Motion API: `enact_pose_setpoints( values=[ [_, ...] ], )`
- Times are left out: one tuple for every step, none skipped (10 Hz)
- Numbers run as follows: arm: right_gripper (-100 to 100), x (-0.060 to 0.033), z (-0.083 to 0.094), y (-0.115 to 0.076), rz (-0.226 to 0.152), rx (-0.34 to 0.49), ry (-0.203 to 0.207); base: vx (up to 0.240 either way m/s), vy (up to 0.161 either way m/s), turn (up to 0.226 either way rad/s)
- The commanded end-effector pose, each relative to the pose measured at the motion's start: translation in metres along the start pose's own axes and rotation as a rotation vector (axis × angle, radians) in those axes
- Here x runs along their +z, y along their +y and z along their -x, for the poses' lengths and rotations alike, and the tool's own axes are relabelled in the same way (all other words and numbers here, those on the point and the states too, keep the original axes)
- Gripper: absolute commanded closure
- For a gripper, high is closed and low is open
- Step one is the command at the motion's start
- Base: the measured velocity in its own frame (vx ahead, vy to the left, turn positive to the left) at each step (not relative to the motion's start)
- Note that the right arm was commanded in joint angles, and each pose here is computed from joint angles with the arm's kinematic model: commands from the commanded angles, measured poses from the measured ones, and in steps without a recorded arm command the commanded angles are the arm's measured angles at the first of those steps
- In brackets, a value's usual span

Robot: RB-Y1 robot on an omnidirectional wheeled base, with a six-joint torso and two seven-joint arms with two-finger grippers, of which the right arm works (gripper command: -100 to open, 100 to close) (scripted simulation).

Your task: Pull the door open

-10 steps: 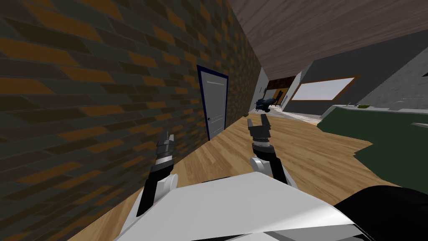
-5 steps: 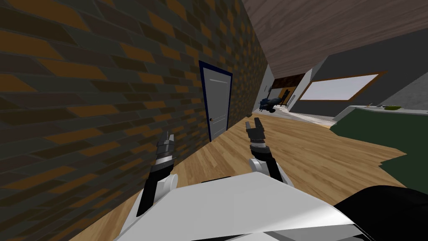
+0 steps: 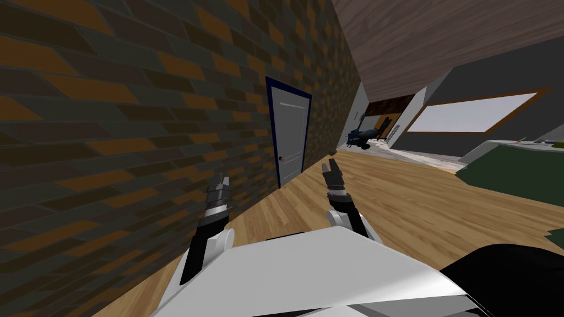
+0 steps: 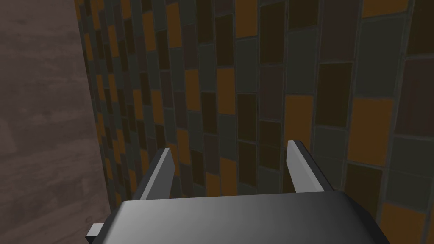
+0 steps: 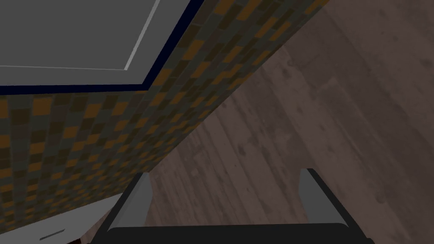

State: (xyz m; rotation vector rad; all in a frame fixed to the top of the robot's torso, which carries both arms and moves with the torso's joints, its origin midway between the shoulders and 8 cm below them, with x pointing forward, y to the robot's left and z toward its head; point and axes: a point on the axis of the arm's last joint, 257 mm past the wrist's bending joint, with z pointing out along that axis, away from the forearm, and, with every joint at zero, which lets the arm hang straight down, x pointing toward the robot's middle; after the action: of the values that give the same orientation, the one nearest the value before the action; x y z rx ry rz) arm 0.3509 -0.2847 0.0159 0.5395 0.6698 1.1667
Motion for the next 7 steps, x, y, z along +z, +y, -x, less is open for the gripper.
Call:
enact_pose_setpoints(
  values=[
    [-100,-0.0061,-0.005,-0.012,-0.02,-0.043,0.014,0.144,0.008,0.069],
    [-100,-0.0083,-0.007,-0.017,-0.029,-0.06,0.02,0.151,0.011,0.071],
    [-100,-0.0107,-0.009,-0.022,-0.037,-0.077,0.025,0.135,0.001,0.059],
    [-100,-0.0132,-0.01,-0.026,-0.045,-0.094,0.031,0.104,0.012,0.054],
    [-100,-0.0157,-0.012,-0.031,-0.054,-0.111,0.038,0.092,0.01,0.052],
    [-100,-0.0182,-0.014,-0.036,-0.062,-0.128,0.044,0.091,0.002,0.064],
    [-100,-0.0209,-0.016,-0.04,-0.07,-0.145,0.05,0.103,0.017,0.062]
  ],
)
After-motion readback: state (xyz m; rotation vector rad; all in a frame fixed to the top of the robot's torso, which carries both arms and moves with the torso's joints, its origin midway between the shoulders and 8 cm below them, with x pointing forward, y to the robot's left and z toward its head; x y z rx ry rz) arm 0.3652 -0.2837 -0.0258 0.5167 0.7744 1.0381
